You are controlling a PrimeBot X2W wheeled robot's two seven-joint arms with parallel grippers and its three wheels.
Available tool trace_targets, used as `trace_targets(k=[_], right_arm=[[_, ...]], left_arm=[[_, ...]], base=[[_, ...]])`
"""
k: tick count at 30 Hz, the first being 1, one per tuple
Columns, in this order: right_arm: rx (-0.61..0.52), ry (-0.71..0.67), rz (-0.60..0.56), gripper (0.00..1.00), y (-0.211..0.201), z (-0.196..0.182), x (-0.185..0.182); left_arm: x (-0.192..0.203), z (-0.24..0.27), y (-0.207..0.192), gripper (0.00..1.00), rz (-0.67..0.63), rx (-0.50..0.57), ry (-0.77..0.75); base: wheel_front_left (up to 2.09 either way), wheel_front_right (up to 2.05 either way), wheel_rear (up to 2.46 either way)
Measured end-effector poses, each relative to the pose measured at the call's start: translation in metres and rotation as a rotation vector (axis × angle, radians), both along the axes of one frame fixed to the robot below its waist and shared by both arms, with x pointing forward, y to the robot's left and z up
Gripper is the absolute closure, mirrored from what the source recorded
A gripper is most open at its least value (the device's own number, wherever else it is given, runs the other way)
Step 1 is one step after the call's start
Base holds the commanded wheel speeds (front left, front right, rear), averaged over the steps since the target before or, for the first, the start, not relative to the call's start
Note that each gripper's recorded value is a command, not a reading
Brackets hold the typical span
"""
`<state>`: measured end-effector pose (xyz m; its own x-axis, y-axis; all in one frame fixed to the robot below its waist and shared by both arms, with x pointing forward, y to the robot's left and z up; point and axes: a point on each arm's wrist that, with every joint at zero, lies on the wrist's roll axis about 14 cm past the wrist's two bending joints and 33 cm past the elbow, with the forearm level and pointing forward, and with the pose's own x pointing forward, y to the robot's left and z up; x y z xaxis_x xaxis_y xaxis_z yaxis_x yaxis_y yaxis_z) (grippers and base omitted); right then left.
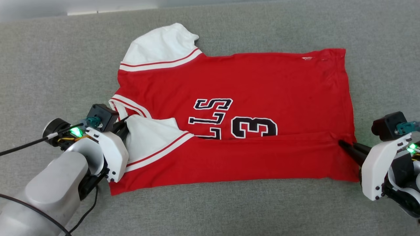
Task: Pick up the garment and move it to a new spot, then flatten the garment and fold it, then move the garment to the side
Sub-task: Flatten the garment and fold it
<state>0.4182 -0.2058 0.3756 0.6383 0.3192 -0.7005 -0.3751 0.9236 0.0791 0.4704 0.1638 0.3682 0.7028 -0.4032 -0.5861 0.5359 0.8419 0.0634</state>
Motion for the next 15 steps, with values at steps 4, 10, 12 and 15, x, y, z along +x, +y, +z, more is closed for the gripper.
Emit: trace_targets(k=[4,10,12,15], right_arm=[[0.015,-0.032,-0.001,0.0,0.002,0.013,-0.003],[0.026,-0.108,0.002,0.0,0.002,0.04,-0.003],[0.03,-0.128,0.006,0.0,0.003,0.047,-0.003],[0.038,-0.154,0.015,0.0,0.007,0.057,-0.001]], left_arm=[[-0.002,0.013,0.005,0.0,0.01,0.006,-0.023],[0.009,0.063,0.02,0.0,0.02,0.029,-0.125],[0.01,0.078,0.023,0.0,0.021,0.04,-0.137],[0.008,0.092,0.031,0.0,0.038,0.059,-0.106]], base=[[0.0,0.0,0.0],[0.0,0.0,0.0],[0.0,0.0,0.0],[0.0,0.0,0.0]])
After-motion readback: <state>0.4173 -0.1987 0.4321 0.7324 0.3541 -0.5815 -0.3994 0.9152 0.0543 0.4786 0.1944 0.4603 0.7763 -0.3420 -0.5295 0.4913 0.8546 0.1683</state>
